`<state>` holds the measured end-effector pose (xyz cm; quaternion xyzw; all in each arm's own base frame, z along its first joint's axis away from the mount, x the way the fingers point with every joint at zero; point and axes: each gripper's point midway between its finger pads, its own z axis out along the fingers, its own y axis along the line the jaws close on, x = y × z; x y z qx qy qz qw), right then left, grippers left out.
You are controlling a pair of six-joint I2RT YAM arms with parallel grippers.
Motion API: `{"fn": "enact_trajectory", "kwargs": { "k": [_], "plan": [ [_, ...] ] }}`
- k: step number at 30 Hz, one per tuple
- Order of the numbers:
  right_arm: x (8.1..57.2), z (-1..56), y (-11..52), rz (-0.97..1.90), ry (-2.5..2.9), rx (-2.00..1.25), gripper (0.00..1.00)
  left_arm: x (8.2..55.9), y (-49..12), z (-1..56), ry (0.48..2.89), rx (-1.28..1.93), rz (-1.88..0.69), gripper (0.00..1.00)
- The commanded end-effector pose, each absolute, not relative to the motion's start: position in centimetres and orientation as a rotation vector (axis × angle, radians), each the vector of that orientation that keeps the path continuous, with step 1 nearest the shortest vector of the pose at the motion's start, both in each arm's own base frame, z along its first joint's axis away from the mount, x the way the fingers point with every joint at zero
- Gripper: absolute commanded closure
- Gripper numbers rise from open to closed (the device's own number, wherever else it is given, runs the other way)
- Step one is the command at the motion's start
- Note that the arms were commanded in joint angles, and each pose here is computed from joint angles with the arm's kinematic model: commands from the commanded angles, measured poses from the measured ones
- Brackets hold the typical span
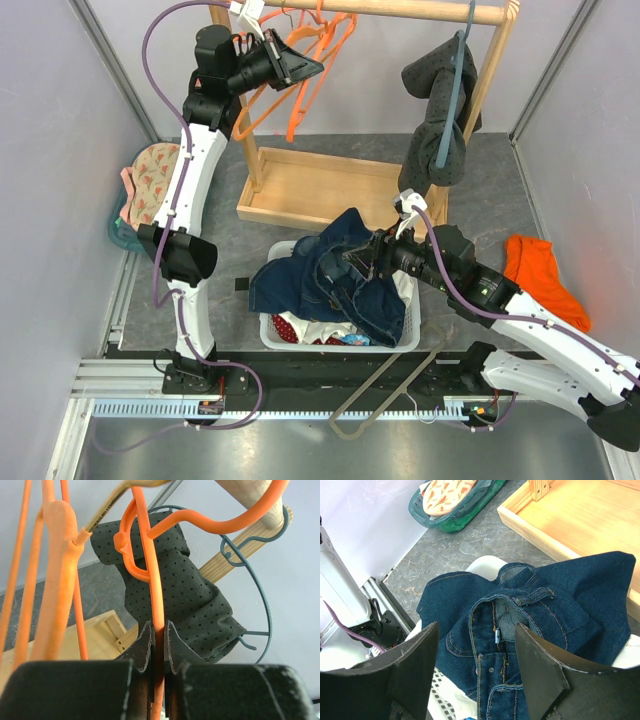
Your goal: Remove the skirt from the hanger
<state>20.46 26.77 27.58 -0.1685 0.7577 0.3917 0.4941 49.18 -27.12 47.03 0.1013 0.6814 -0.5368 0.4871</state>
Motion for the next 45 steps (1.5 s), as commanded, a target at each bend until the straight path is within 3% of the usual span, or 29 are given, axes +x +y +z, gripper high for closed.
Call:
{"fn": "enact_trajectory", "kwargs": {
  "k": [1, 3, 4, 6, 9, 16, 22, 28, 37, 45],
  "plan": [
    [20.3, 29.5, 26.6, 0.970, 1.781, -0.393, 0.31, 47.8, -26.6, 47.3, 1.665, 0.296, -1.257, 0.97],
    [20.4, 29.9, 26.6, 0.971, 1.771, -0.392, 0.30, 47.0, -26.3, 47.8, 1.660, 0.311, -1.248, 0.87],
    [20.3, 30.0, 26.6, 0.973, 1.769, -0.392, 0.30, 46.7, -26.2, 47.8, 1.666, 0.315, -1.247, 0.72],
    [20.4, 30.3, 26.6, 0.976, 1.763, -0.391, 0.30, 45.4, -25.9, 48.9, 1.645, 0.349, -1.240, 0.63],
    [20.3, 30.7, 26.5, 0.977, 1.756, -0.394, 0.29, 44.6, -25.5, 49.2, 1.637, 0.390, -1.188, 0.40],
    [19.8, 34.8, 25.5, 0.975, 1.679, -0.392, 0.28, 40.0, -23.7, 51.5, 1.591, 0.441, -1.099, 0.22],
    [19.8, 41.6, 23.3, 0.918, 1.570, -0.348, 0.28, 35.5, -20.7, 54.7, 1.502, 0.437, -0.912, 0.21],
    [22.2, 48.1, 18.3, 0.720, 1.484, -0.099, 0.30, 32.6, -15.9, 56.8, 1.475, 0.330, -0.648, 0.22],
    [26.9, 54.9, 13.2, 0.280, 1.418, 0.079, 0.29, 28.8, -15.9, 54.6, 1.514, 0.372, -0.689, 0.21],
    [33.2, 54.6, 12.4, -0.226, 1.435, 0.128, 0.26, 27.8, -16.5, 51.6, 1.566, 0.412, -0.691, 0.22]
  ]
}}
